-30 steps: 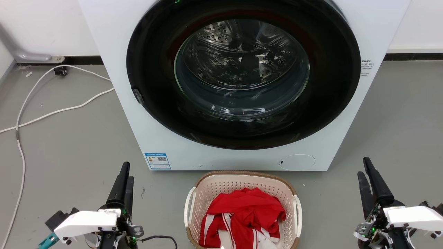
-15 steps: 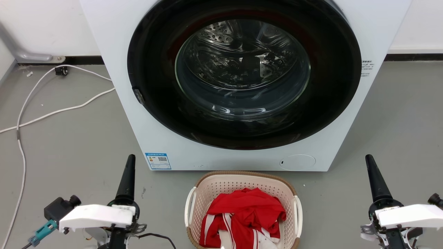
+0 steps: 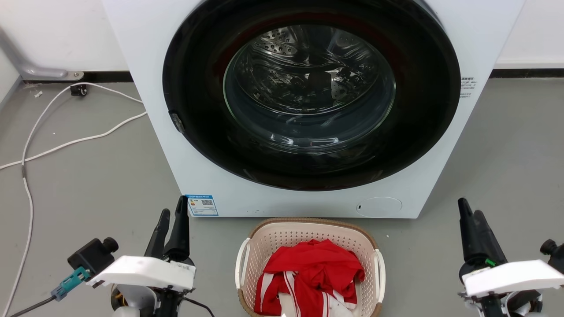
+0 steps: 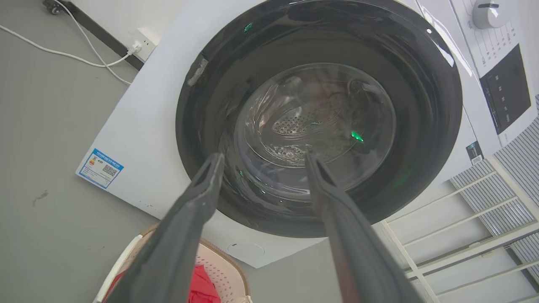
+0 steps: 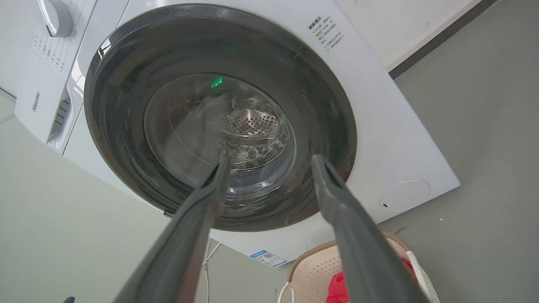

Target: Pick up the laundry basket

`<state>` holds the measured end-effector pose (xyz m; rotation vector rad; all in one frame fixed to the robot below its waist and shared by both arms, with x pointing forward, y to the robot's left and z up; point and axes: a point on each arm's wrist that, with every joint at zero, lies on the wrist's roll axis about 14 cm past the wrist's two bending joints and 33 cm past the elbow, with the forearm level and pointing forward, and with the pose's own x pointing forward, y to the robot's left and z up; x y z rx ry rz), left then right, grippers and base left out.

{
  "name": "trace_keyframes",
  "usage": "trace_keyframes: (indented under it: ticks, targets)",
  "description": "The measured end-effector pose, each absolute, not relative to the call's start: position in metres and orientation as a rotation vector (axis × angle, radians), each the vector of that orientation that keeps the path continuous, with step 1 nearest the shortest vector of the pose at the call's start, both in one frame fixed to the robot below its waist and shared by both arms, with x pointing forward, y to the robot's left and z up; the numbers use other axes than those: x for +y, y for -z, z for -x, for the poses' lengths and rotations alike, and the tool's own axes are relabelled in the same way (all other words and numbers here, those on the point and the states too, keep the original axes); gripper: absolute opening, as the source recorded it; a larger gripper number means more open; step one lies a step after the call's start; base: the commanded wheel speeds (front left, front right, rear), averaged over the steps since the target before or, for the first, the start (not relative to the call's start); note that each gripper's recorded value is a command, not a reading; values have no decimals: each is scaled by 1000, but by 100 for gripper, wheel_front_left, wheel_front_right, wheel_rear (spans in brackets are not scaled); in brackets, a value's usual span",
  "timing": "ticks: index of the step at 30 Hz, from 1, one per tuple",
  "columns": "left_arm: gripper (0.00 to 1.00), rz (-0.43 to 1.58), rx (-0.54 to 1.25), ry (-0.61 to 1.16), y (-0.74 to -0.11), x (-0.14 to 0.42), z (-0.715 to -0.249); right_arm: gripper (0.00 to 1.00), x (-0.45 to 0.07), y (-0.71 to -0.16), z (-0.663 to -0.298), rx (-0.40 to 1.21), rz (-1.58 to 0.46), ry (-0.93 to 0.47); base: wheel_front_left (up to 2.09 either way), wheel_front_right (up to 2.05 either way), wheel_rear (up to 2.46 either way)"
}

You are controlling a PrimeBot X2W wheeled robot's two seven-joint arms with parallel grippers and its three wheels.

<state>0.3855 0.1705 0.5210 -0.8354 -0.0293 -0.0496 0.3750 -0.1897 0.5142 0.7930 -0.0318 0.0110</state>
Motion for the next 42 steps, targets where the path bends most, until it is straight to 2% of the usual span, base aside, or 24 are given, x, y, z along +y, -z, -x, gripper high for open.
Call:
trace_keyframes:
  ticks: [42]
  targets:
    - [100, 300, -76, 94, -524, 156, -389, 100, -183, -512, -366, 3, -272, -52, 0, 0, 0]
